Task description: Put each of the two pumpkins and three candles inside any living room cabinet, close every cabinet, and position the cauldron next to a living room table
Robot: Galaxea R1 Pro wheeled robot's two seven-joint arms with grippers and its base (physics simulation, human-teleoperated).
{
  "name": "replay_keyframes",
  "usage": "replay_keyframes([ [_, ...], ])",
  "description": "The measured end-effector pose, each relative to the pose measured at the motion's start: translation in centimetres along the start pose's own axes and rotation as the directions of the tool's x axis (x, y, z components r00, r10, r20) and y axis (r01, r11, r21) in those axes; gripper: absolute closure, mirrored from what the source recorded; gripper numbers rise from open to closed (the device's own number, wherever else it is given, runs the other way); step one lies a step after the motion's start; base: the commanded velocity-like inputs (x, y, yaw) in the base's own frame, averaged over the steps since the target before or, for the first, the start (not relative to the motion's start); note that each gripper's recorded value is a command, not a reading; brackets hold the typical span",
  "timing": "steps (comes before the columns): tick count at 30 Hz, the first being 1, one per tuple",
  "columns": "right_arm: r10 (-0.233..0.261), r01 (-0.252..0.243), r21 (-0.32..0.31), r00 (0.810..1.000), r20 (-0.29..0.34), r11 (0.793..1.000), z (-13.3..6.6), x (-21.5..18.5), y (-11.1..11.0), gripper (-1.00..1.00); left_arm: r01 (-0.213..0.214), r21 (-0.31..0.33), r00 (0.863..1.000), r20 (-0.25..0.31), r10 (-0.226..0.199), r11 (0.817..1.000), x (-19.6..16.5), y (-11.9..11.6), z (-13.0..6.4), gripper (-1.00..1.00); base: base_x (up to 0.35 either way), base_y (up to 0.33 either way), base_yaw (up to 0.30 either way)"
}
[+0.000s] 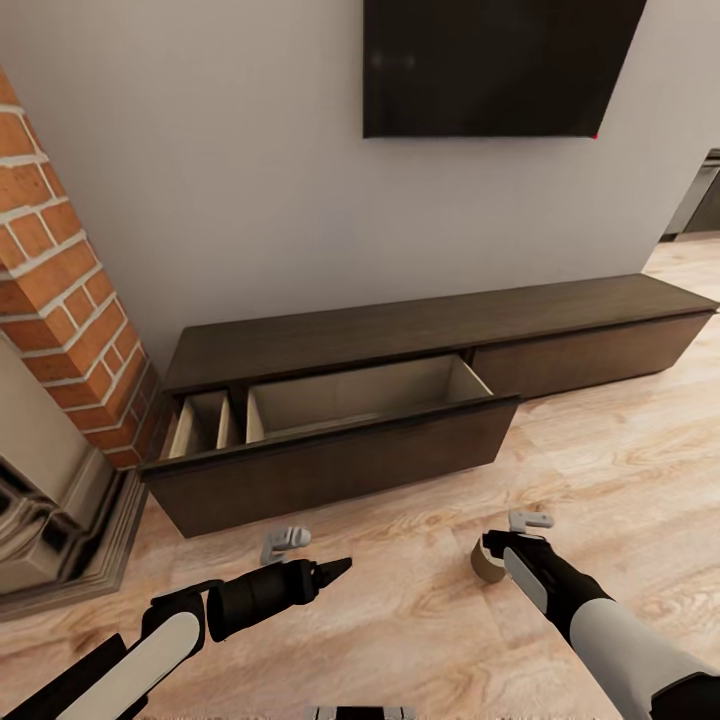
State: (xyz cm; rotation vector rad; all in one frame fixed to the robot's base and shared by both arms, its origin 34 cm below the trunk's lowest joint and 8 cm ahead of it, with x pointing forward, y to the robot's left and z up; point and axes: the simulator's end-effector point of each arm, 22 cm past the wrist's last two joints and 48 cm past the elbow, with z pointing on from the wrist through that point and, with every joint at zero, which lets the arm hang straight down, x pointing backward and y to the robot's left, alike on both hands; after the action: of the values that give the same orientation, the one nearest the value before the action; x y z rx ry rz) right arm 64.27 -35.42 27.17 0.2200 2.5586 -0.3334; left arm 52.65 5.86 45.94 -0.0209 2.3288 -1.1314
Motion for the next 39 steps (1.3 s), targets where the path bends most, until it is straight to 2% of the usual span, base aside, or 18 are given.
replay_keyframes([
  [15, -0.027, 0.027, 0.003, 1.000, -0.001, 1.000, 0.4, 0.4, 0.1, -1.00, 0.011, -0.008, 1.000, -0.009, -0.011, 1.000, 0.4, 0.6, 0.3, -1.00, 0.003, 0.000, 0.000],
  [39, -0.031, 0.031, 0.009, 1.000, -0.004, 0.999, 0.5, 0.5, -0.1, -1.00, 0.016, -0.016, 1.000, -0.018, -0.016, 1.000, 0.7, 1.1, 0.4, -1.00, 0.100, 0.000, 0.000],
])
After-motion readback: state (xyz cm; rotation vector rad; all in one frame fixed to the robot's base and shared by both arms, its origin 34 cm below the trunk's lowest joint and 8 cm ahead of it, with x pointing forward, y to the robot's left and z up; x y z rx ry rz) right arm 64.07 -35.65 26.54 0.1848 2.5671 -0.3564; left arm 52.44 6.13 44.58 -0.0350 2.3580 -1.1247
